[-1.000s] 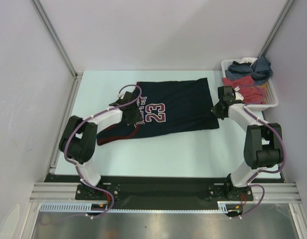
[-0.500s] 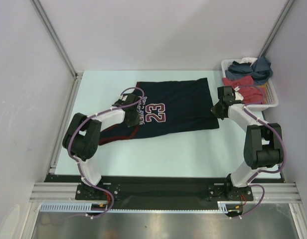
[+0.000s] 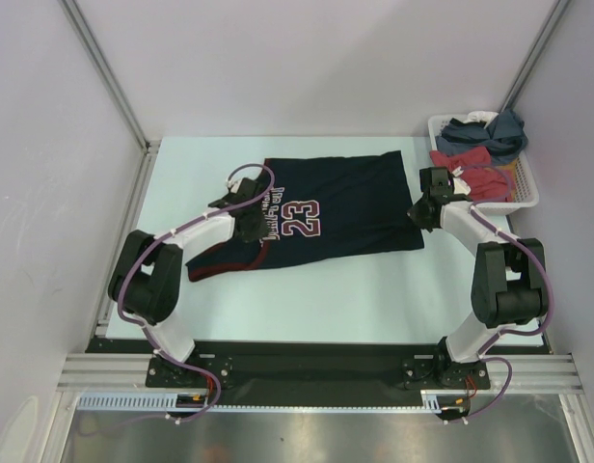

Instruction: Fold and stack the tank tops

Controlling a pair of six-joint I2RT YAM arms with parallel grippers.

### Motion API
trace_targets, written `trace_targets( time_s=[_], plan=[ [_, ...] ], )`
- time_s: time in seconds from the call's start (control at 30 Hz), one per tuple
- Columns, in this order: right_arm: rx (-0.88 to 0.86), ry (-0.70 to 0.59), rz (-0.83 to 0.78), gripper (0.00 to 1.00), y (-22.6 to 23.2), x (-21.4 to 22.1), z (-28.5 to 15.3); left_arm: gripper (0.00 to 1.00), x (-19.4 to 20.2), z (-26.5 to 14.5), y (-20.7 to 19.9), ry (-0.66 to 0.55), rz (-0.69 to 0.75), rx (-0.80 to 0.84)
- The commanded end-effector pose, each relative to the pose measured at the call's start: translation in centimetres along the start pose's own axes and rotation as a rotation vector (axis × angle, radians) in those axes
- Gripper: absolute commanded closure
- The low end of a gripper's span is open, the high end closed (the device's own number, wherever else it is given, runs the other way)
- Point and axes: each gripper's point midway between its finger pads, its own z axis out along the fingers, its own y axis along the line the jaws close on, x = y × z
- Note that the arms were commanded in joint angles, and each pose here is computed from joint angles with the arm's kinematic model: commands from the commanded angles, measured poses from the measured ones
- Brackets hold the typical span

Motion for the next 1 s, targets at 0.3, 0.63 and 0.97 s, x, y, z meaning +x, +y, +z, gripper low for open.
trace_targets(
  time_s=[0.3, 0.63, 0.97],
  plan=[
    [-0.018, -0.054, 0.013, 1.00, 0.4, -1.2, -0.9, 0.74, 1.7, 0.8, 0.1, 0.037, 0.042, 0.008],
    [-0.021, -0.051, 0.008, 1.00, 0.4, -1.0, -0.8, 0.82, 2.0, 0.8, -0.3, 0.032, 0.050, 0.025],
    [-0.021, -0.052, 0.006, 1.00, 0.3, -1.1, -0.8, 1.00, 0.6, -0.5, -0.8, -0.003, 0.076, 0.032]
  ],
)
